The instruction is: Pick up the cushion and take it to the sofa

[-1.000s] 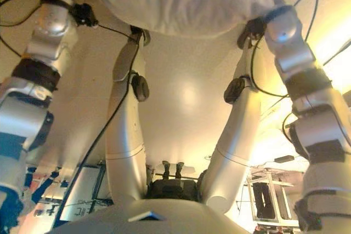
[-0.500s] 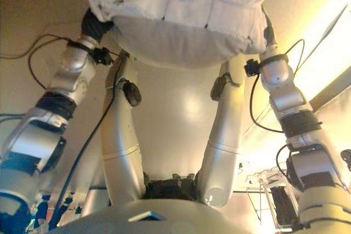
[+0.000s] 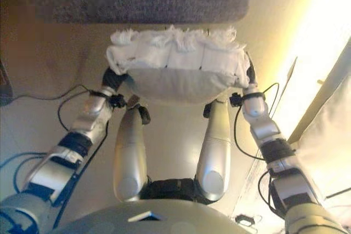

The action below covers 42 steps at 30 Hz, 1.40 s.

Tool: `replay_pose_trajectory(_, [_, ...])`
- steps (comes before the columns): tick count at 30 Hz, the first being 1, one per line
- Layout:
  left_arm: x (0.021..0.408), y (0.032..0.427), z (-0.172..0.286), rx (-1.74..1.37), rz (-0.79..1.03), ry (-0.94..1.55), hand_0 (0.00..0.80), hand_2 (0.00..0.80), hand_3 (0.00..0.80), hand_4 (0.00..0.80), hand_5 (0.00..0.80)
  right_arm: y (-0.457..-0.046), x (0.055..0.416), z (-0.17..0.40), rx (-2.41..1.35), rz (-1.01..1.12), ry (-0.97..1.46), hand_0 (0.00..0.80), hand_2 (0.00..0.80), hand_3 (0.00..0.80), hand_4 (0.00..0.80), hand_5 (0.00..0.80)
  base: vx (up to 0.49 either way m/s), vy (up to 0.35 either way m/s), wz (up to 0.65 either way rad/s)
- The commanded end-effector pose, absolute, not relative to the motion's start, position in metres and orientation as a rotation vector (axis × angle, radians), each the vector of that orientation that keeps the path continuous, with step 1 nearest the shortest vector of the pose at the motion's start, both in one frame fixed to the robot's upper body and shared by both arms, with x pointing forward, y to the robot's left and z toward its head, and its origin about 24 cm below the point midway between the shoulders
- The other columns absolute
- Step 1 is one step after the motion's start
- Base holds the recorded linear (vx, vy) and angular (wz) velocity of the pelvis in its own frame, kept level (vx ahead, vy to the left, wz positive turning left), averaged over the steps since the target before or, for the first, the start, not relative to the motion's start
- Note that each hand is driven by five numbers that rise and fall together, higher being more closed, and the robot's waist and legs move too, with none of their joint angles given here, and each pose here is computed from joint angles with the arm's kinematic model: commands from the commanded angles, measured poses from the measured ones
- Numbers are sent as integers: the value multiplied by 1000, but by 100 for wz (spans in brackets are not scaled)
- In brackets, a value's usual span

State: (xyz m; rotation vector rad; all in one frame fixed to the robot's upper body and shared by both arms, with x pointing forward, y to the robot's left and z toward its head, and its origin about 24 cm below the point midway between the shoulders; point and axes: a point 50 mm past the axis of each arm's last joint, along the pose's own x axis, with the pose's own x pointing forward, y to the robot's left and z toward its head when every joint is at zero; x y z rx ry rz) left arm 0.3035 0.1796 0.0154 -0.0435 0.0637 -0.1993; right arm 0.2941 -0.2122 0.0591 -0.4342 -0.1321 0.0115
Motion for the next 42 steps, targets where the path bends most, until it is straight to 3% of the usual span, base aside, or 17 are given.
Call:
replay_pose_trajectory(1, [296,156,46,-139,-354,-128,800,800,800,800,800,-184,283,102,-362,127,-420,800,800,800,800,800,5,-74,-15])
replay_pose_trajectory(11, [248,165,66,-368,-324,-259,800,800,800,800,800,-176,250,109,-322,219,-486,800,800,800,800,800,118,-83,0])
replay_pose_trajectory(21, [205,162,66,-390,-360,-278,800,800,800,800,800,-187,209,110,-225,206,-473,800,800,800,800,800,293,15,5])
replay_pose_trajectory(31, [196,168,66,-381,-356,-259,800,800,800,800,800,-175,197,106,-88,266,-448,800,800,800,800,800,97,7,-2])
replay_pose_trajectory(42, [221,169,84,-374,-316,-320,800,800,800,800,800,-152,214,119,-78,311,-531,800,800,800,800,800,-89,-219,-6])
